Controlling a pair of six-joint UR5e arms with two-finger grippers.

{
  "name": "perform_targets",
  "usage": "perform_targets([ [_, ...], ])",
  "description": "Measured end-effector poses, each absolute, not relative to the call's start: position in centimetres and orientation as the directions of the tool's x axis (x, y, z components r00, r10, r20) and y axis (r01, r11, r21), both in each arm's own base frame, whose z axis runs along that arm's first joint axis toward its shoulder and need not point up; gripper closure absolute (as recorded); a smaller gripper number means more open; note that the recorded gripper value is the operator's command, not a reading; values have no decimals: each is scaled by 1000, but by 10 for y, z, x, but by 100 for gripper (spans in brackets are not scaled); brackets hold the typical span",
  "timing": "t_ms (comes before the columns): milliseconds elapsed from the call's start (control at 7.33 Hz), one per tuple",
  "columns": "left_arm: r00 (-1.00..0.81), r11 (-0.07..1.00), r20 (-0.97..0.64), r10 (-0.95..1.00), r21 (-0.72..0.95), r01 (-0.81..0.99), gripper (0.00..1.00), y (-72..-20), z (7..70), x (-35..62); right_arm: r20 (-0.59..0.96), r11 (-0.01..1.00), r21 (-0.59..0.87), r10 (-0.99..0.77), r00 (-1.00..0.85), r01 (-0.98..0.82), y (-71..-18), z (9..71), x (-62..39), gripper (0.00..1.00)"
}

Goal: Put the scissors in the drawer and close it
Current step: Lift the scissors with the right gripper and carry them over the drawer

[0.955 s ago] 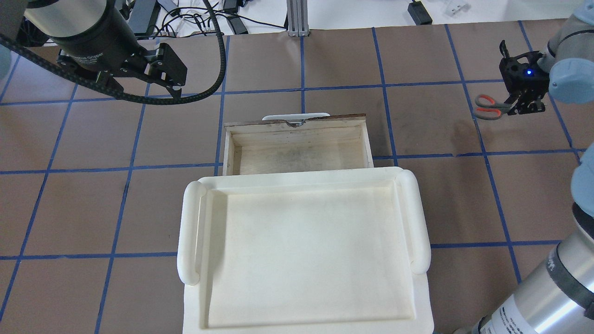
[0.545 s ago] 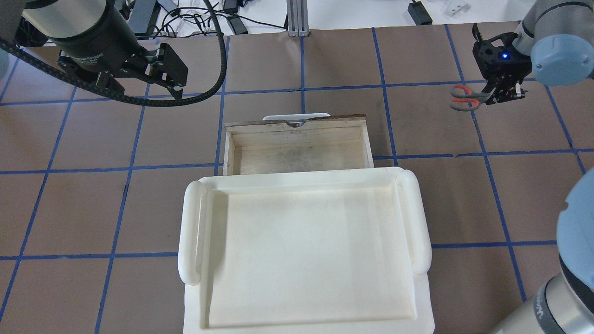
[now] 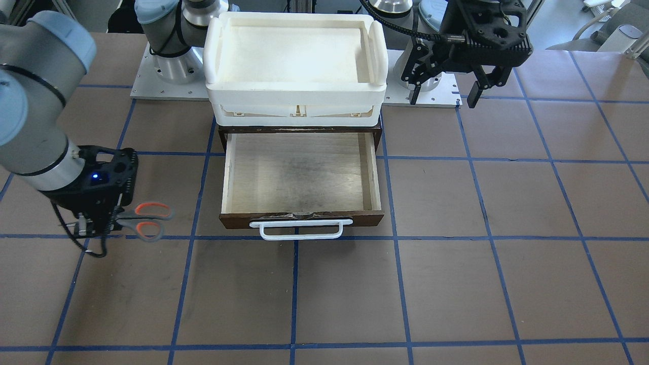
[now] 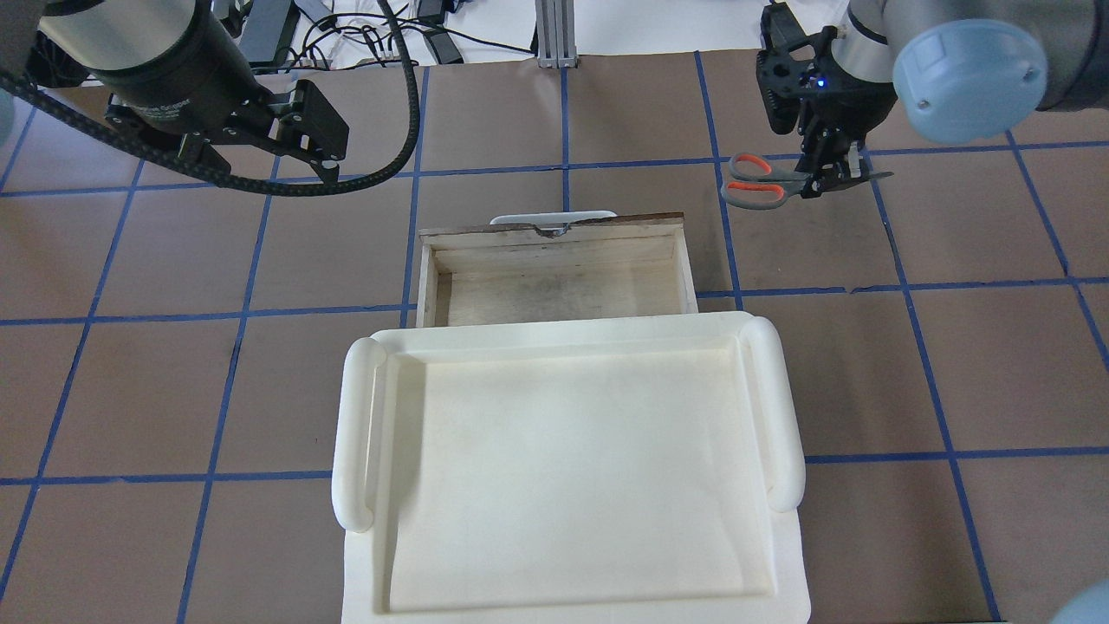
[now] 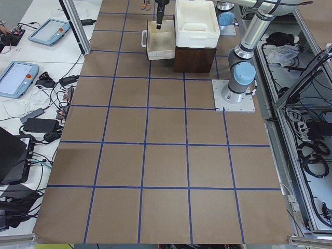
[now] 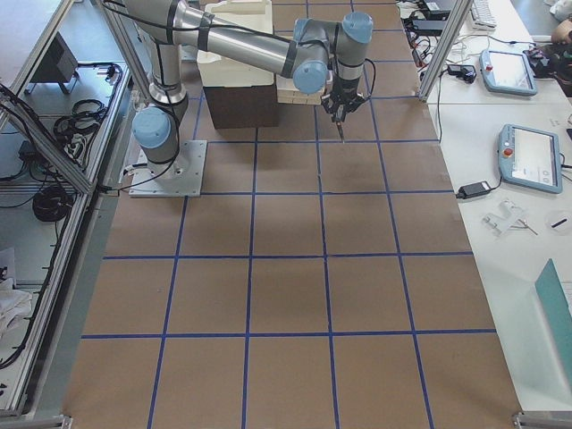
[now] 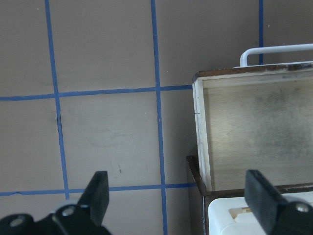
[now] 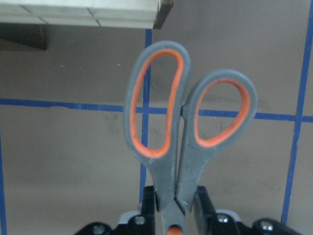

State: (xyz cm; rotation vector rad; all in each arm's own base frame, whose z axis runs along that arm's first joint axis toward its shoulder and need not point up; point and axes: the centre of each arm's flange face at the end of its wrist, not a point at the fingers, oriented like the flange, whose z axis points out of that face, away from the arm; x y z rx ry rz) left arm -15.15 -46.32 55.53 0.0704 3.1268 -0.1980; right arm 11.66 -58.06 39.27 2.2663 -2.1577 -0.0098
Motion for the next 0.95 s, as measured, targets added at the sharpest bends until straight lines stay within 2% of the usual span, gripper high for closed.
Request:
perform_targets([
  [409,-999,991,-10,44,-123,45,0,-462,555,-151,1,6,9,-1000,-6,-1000,-555,395,198,100],
  [955,-999,992,-12,44,-122,45,0,-462,556,-151,-11,152,17,-988,-152,-988,-520,365,310,100],
])
